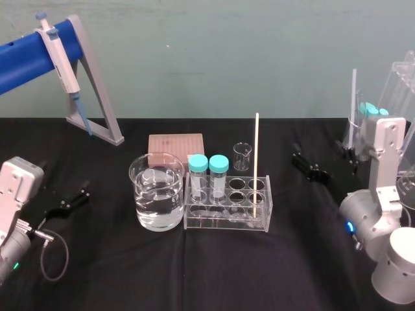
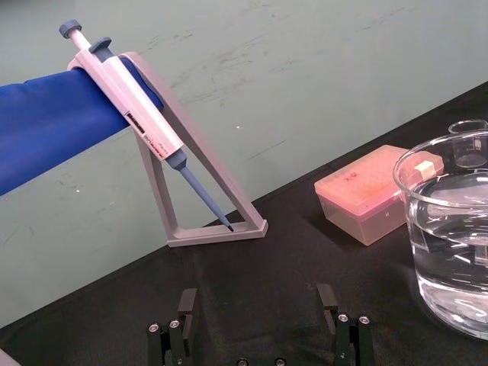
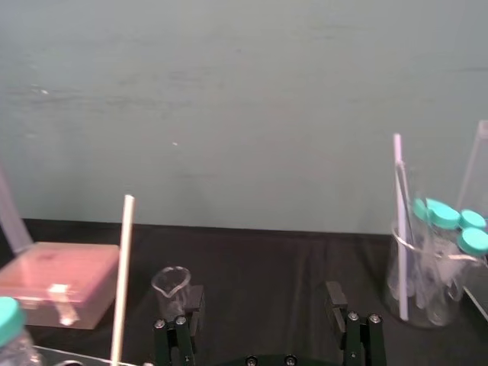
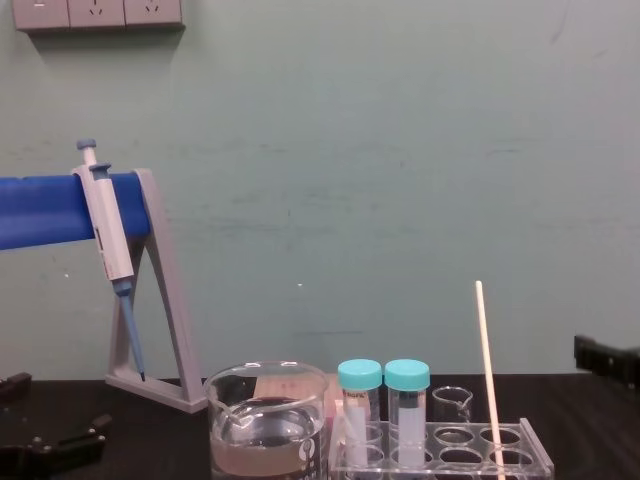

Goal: Hold the thermometer with one hand and immerse one end into the beaker, then reinsert it into the test tube rack.

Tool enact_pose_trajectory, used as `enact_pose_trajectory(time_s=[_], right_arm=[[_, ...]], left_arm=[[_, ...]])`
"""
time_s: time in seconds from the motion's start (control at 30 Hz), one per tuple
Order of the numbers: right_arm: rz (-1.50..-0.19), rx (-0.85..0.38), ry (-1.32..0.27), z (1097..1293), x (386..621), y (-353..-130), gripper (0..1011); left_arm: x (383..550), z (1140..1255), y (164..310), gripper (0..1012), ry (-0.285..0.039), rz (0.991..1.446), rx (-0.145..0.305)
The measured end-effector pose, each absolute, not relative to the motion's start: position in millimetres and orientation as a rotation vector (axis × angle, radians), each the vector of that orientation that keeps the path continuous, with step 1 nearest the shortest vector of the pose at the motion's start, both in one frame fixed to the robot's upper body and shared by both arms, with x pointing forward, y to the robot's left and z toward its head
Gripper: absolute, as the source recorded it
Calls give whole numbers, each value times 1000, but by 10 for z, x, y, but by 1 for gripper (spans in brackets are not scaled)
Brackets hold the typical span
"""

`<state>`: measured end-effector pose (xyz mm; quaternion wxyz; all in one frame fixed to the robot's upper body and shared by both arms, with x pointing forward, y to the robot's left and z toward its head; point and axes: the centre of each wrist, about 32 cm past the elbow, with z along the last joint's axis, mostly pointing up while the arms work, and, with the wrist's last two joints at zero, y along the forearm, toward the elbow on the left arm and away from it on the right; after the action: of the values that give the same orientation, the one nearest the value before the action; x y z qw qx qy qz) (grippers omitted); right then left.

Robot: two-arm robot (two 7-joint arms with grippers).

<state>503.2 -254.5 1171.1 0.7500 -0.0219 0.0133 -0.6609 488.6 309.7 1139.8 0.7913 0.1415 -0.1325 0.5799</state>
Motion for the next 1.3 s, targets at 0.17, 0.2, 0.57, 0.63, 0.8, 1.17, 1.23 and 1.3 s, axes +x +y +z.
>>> enact_pose_trajectory(time_s=[0.17, 0.2, 0.57, 0.63, 0.8, 1.17, 1.23, 1.3], right_arm=[[-1472, -70, 49, 11532, 5056, -2501, 1000], [-1475, -82, 62, 11474, 5061, -2498, 1000], [-1473, -99, 82, 11402, 5065, -2493, 1000], [-1473, -98, 80, 11408, 5066, -2493, 1000], [-1472, -96, 78, 11415, 5066, -2491, 1000], [-1471, -94, 76, 11422, 5066, -2489, 1000], [-1471, -94, 75, 11423, 5066, -2489, 1000], [-1471, -94, 75, 11423, 5066, -2490, 1000]], left_arm=[[4886, 11398, 3097, 1004, -285, 1248, 304], [4886, 11398, 3096, 1004, -285, 1248, 304], [4886, 11398, 3097, 1004, -285, 1248, 304], [4886, 11398, 3097, 1004, -285, 1248, 304], [4886, 11398, 3097, 1004, -285, 1248, 304], [4886, 11398, 3097, 1004, -285, 1248, 304], [4886, 11398, 3097, 1004, -285, 1248, 304], [4886, 11398, 3097, 1004, -285, 1248, 304]])
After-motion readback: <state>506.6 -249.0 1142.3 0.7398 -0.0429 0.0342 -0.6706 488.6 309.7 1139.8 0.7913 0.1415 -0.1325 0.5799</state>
